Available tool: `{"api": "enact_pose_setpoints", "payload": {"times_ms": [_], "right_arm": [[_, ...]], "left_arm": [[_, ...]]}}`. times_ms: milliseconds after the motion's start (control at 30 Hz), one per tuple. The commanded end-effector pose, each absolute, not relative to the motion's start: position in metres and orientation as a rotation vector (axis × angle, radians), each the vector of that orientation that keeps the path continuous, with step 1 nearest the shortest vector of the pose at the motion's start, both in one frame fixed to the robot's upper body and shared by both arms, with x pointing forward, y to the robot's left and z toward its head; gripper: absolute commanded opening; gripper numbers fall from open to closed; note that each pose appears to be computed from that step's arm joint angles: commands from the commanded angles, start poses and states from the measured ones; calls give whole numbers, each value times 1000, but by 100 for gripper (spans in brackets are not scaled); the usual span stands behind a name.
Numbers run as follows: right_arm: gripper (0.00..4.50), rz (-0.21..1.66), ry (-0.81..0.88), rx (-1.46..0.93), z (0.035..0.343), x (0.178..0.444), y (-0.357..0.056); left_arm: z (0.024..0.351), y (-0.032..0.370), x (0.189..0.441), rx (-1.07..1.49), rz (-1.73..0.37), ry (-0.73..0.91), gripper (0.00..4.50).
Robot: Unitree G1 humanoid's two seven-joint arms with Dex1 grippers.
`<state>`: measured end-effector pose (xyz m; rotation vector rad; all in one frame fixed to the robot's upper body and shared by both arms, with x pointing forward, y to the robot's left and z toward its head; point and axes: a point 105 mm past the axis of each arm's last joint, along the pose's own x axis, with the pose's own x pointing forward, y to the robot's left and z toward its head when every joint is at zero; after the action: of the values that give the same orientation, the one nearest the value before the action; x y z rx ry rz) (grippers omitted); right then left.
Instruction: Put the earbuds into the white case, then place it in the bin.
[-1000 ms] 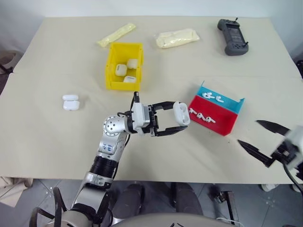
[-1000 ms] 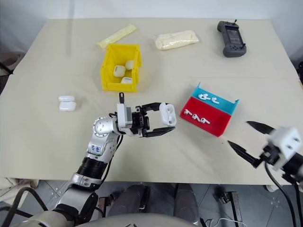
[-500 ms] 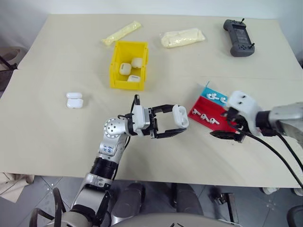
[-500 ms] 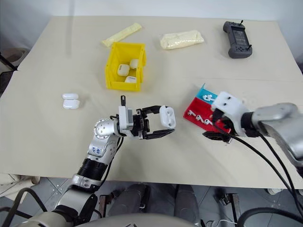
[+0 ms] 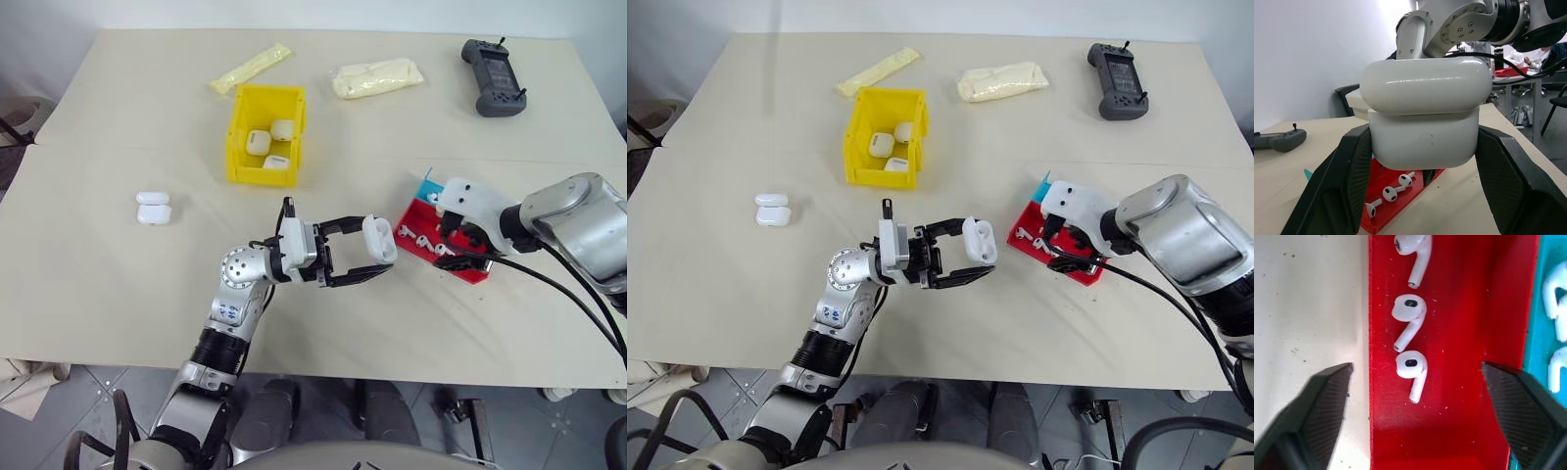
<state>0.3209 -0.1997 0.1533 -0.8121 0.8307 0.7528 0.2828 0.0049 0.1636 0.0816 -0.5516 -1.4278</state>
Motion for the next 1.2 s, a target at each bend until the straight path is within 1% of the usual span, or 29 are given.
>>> {"api": "enact_pose_setpoints", "payload": {"times_ms": [33,100,500,600,733,767,933,1033,1100,1200], "right_arm": [[300,758,818,-856,158,325,-201],[237,765,818,-865,157,326,-199],[237,792,818,-916,147,329,-194],[184,795,825,-927,144,329,-195],[56,805,833,-935,142,329,-195],[51,808,833,-935,142,328,-194],[51,804,821,-929,143,328,-193],[51,782,801,-891,154,325,-197],[51,780,779,-827,164,318,-199],[51,860,694,-681,175,301,-192]], "left_arm": [[176,3,279,87,-1417,-611,278],[176,3,279,87,-1415,-611,278],[177,4,280,88,-1413,-605,278],[177,3,280,87,-1413,-607,278],[178,4,280,86,-1410,-608,278],[178,4,280,87,-1409,-608,278],[178,6,280,88,-1408,-603,278],[179,7,281,80,-1415,-599,278],[181,8,283,71,-1421,-596,278],[182,9,284,63,-1432,-593,278]]}}
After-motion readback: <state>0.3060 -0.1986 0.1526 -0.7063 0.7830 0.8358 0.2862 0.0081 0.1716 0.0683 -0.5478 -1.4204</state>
